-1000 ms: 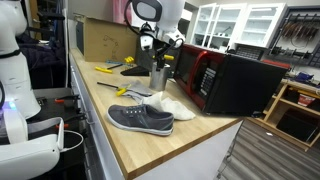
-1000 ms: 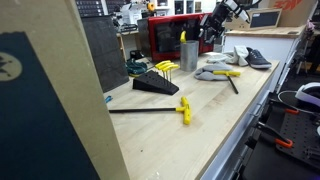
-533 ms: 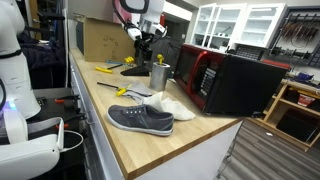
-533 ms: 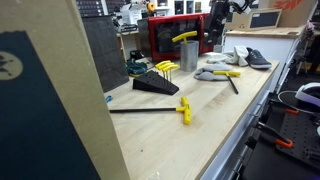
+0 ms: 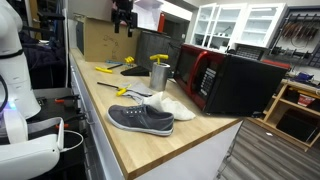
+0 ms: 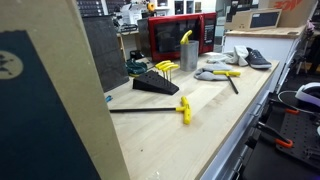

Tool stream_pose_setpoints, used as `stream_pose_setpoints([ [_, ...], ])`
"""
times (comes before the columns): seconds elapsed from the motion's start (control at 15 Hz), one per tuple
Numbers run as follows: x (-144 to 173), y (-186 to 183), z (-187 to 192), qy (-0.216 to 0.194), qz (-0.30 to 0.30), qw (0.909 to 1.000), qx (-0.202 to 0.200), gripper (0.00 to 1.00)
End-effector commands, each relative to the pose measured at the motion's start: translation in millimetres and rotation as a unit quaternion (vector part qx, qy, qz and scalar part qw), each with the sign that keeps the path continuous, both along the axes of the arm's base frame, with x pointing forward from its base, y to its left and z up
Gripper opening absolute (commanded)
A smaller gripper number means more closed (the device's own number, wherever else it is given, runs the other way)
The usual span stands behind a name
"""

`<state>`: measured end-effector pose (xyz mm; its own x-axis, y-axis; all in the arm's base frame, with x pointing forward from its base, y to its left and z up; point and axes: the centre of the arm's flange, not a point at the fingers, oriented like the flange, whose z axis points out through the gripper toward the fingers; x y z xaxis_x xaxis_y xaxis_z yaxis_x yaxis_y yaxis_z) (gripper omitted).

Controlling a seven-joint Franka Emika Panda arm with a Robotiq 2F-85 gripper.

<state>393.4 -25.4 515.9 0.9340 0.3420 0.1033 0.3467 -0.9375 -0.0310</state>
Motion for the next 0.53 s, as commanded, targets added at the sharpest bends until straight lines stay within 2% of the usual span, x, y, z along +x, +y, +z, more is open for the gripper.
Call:
stream_pose_setpoints([
  [0.0,-20.1,13.8,37.8,-0.029,0.031,0.9987,-0.027,1.0],
  [0.27,-4.3,20.2,61.4,-0.038,0.068,0.9954,-0.055,1.0],
  [0.47,22.6,19.6,68.9,-0.036,0.095,0.9916,-0.081,1.0],
])
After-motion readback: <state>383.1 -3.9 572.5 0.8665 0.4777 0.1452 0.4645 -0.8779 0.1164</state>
